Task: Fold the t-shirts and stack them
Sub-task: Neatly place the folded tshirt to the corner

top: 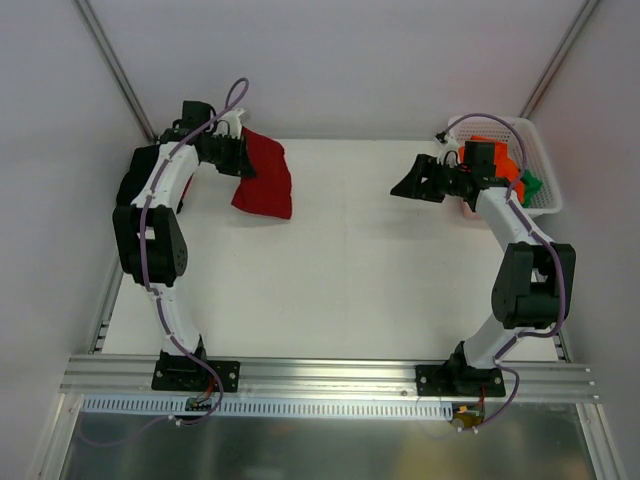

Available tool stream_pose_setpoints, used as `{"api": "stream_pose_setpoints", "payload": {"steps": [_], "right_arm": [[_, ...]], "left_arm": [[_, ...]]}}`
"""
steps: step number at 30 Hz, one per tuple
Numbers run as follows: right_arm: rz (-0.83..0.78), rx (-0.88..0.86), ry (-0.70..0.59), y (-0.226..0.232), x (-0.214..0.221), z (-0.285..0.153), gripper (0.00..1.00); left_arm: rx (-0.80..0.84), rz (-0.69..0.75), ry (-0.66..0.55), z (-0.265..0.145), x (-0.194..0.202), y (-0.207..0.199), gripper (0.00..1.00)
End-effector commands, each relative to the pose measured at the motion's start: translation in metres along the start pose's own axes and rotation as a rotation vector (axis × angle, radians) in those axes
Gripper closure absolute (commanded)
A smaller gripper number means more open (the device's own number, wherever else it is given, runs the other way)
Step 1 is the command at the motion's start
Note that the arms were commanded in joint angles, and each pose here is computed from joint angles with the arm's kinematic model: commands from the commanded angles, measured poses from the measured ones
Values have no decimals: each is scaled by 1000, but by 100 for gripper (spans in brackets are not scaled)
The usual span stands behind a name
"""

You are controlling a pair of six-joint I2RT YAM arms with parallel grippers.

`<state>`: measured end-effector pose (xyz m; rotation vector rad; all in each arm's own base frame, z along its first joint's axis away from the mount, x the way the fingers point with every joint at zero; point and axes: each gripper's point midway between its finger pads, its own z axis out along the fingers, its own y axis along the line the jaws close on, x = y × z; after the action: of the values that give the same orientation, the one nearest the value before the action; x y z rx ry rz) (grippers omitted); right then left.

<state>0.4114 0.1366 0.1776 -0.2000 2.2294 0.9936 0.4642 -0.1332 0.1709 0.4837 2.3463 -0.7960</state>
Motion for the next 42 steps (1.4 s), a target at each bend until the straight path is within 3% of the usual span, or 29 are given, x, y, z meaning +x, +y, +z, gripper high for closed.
{"api": "stream_pose_setpoints", "payload": {"steps": [1,13,18,25,28,37,42], "right_arm": [[-64,-6,-44,12,-14,-12,21],[-83,-7,-32,16,-11,-9,21],[-80,-8,-32,16,-11,-9,21],[-82,-12,-33,17,-11,-10,21],[-79,-12,-30,17,-10,-9,21],[-75,-8,-27,16,-10,-7,21],[-79,-6,-26,17,-9,-7,21]], "left_arm": [[-165,177,-31,-45,-21,24,100],[-515,487,19,-89,-40,85,100],[-571,510,12,-101,-50,105,100],[-551,420,23,-98,-41,125,100],[-598,469,43,-106,-49,138,100],[-763,632,56,-140,-88,168,100],[-887,688,-35,-166,-142,191,100]]}}
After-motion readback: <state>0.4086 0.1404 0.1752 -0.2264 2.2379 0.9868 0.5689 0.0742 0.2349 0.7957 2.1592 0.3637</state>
